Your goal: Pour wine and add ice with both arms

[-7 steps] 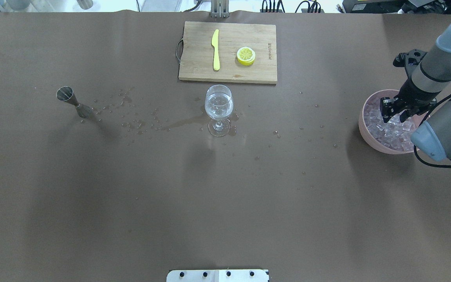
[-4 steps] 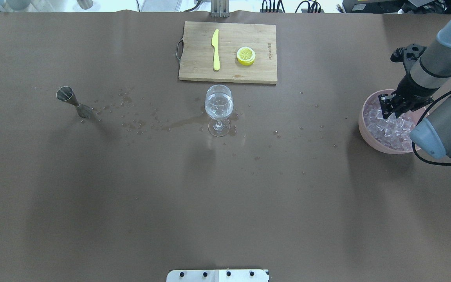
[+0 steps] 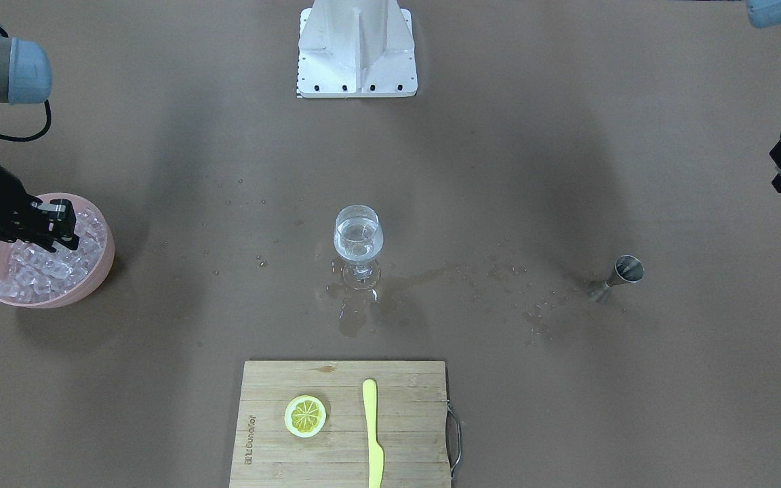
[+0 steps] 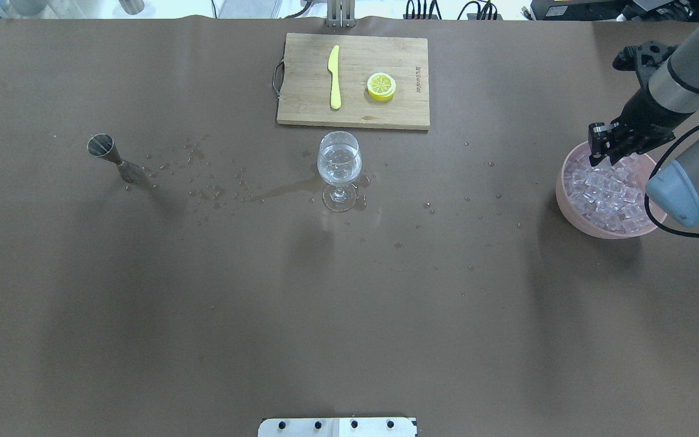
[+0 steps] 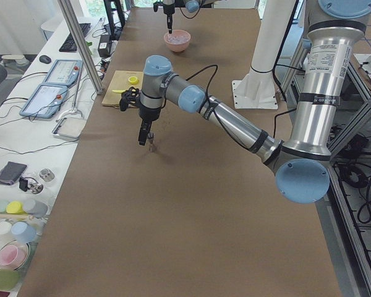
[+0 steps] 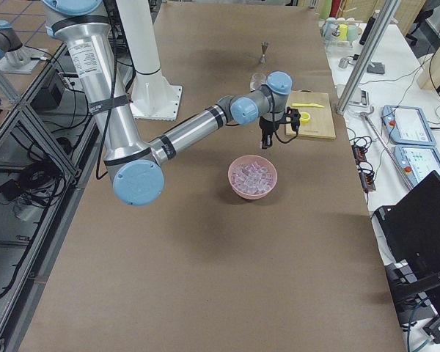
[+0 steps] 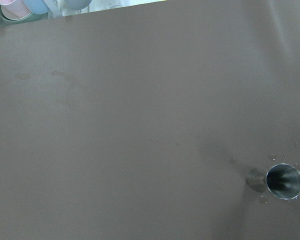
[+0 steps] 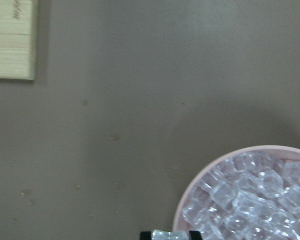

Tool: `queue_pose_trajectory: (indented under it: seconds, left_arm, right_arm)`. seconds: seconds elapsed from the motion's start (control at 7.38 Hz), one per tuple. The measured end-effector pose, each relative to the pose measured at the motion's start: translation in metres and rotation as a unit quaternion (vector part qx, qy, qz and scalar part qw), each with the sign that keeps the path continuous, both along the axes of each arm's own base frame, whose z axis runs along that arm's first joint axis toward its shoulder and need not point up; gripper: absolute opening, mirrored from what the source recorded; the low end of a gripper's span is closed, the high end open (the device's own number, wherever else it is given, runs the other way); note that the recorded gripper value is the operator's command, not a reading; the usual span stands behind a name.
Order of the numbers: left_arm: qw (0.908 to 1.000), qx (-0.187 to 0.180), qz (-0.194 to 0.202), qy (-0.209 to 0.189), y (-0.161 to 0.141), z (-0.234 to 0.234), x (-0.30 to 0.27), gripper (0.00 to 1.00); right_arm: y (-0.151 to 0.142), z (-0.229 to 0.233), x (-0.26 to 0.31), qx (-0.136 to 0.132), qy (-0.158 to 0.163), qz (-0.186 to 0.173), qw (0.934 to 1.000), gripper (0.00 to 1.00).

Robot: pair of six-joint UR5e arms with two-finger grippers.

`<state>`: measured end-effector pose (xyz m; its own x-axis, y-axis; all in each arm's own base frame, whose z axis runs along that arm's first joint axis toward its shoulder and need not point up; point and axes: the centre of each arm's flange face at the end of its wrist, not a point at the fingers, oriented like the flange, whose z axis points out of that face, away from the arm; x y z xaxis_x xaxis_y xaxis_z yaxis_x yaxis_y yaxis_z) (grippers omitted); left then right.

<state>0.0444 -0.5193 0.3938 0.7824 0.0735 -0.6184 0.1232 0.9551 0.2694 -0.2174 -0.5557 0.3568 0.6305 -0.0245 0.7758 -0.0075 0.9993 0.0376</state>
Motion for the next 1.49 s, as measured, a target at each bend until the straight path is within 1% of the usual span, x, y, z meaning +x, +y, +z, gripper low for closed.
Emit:
queue_pose_trajectory:
  seconds: [0.14, 0.27, 0.41, 0.68, 0.81, 1.08, 1.22, 1.49]
  left_arm:
    - [0.9998, 0.013, 0.011, -0.009, 0.0, 0.005, -0.01, 0.98]
    - [0.9988, 0.023, 0.034, -0.027, 0.0, 0.021, -0.017, 0.98]
    - [0.9975, 0.021, 0.053, -0.041, -0.003, 0.043, -0.024, 0.98]
    - [0.9965, -0.004, 0.065, -0.053, -0.011, 0.082, -0.029, 0.98]
    - [0.9961, -0.013, 0.067, -0.056, -0.013, 0.095, -0.032, 0.98]
    - [0.9943, -0.014, 0.084, -0.064, -0.013, 0.114, -0.042, 0.98]
    - [0.9928, -0.013, 0.096, -0.069, -0.014, 0.126, -0.052, 0.98]
    - [0.9915, -0.026, 0.105, -0.072, -0.01, 0.153, -0.068, 0.98]
  right_arm:
    - [-0.002, -0.033, -0.003, 0.012, -0.017, 0.009, 0.9997, 0.0]
    - [-0.002, -0.06, -0.007, 0.023, -0.03, 0.016, 0.9992, 0.0]
    - [0.001, -0.081, -0.012, 0.033, -0.04, 0.018, 0.9985, 0.0]
    - [0.008, -0.12, -0.026, 0.056, -0.062, 0.013, 0.9964, 0.0]
    - [0.013, -0.141, -0.039, 0.065, -0.08, 0.019, 0.9945, 0.0]
    - [0.03, -0.172, -0.085, 0.081, -0.123, 0.053, 0.9877, 0.0]
    - [0.039, -0.183, -0.117, 0.086, -0.146, 0.074, 0.9828, 0.0]
    - [0.056, -0.205, -0.177, 0.091, -0.182, 0.105, 0.9734, 0.0]
